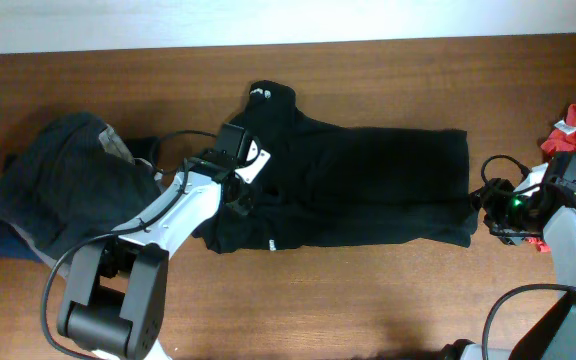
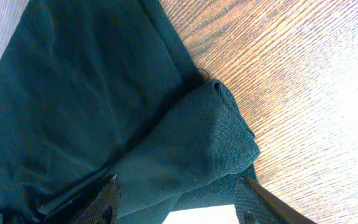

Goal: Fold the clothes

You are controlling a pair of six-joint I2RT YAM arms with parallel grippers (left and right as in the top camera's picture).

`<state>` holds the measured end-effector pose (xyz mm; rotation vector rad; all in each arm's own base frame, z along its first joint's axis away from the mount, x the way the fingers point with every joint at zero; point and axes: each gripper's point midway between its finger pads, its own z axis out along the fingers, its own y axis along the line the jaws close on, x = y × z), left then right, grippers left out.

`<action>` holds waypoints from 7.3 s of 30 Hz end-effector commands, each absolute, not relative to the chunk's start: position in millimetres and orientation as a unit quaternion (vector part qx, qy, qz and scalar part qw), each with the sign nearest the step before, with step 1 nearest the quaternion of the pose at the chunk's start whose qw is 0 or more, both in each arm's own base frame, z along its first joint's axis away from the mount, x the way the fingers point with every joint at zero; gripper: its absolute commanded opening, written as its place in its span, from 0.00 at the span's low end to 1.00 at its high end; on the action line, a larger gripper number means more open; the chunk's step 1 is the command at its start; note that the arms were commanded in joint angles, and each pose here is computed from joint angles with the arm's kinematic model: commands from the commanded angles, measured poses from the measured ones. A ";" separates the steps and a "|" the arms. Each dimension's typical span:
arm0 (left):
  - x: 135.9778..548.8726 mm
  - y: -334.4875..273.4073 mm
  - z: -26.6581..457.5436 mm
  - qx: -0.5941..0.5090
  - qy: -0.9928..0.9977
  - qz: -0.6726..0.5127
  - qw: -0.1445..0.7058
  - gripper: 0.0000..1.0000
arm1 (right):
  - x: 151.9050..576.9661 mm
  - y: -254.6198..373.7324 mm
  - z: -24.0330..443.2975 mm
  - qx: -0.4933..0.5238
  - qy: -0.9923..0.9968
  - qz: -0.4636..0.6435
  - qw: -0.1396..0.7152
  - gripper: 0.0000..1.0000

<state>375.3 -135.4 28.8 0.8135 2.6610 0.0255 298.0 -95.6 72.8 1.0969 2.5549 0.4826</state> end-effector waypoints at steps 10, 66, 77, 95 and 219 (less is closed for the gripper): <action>431.2 -139.4 84.4 0.270 0.926 0.012 0.263 0.00 | 303.3 -95.9 78.1 0.375 0.896 0.171 0.166 0.63; 346.1 -215.0 23.3 0.385 0.908 -0.138 0.093 0.36 | 302.6 -95.5 77.9 0.376 0.896 0.171 0.164 0.64; 358.9 -220.3 34.6 0.387 0.905 -0.136 0.115 0.52 | 302.6 -95.5 77.9 0.376 0.896 0.171 0.164 0.64; 351.5 -214.0 31.4 0.385 0.909 -0.128 0.095 0.35 | 302.6 -95.5 77.9 0.376 0.896 0.171 0.164 0.64; 347.7 -53.3 42.7 0.058 0.993 -0.099 -0.034 0.04 | 283.4 -37.0 26.2 0.313 0.938 0.143 0.032 0.50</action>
